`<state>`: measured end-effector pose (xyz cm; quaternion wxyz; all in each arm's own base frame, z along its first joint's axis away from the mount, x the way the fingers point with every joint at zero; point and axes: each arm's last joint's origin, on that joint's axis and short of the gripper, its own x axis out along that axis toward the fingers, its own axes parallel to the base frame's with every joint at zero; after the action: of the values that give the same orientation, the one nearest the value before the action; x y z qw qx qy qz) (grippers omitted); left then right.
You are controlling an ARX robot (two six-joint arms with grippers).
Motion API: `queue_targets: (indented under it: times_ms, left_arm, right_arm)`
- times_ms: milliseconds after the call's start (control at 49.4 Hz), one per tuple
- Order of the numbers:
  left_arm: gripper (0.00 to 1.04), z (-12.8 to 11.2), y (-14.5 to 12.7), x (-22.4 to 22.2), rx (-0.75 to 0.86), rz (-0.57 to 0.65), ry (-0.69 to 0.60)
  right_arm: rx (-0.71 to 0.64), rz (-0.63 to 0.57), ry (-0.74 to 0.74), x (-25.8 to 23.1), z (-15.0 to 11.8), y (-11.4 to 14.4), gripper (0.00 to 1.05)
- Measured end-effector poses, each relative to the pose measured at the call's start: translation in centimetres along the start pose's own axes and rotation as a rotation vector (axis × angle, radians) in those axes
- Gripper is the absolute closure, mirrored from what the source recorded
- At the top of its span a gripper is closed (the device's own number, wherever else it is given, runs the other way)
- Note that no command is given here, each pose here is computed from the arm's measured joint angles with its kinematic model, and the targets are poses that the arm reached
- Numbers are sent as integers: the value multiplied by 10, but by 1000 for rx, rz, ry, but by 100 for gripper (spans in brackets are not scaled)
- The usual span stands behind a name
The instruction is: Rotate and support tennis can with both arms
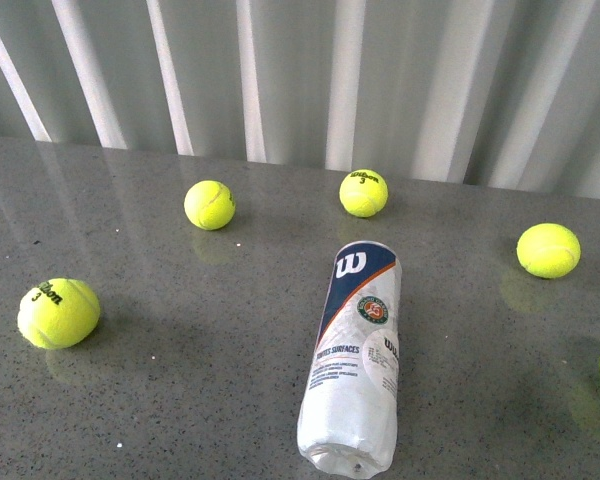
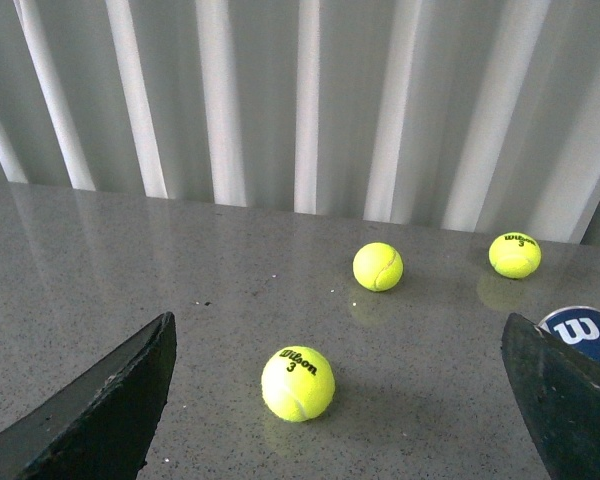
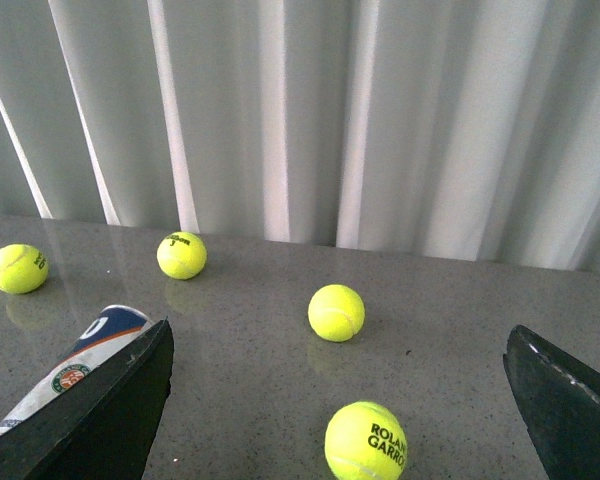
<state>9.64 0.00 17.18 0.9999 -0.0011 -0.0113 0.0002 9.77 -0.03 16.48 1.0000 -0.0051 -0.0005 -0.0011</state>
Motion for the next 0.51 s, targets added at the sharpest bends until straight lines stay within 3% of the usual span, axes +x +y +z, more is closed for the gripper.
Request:
queue_targets:
  times_ms: [142,344,425,506]
  left_arm:
    - [7,0,0,0,0,0,0]
    - [7,0,0,0,0,0,0]
    - [7,0,0,0,0,0,0]
    - [7,0,0,0,0,0,0]
  right_arm:
    - [-68,-28,99,5,10,-4,7]
    - [-46,37,-4,51,87,-20,7]
    - [-4,83,50,81,105,-22,7]
    - [91,136,209,135,115,-20,7]
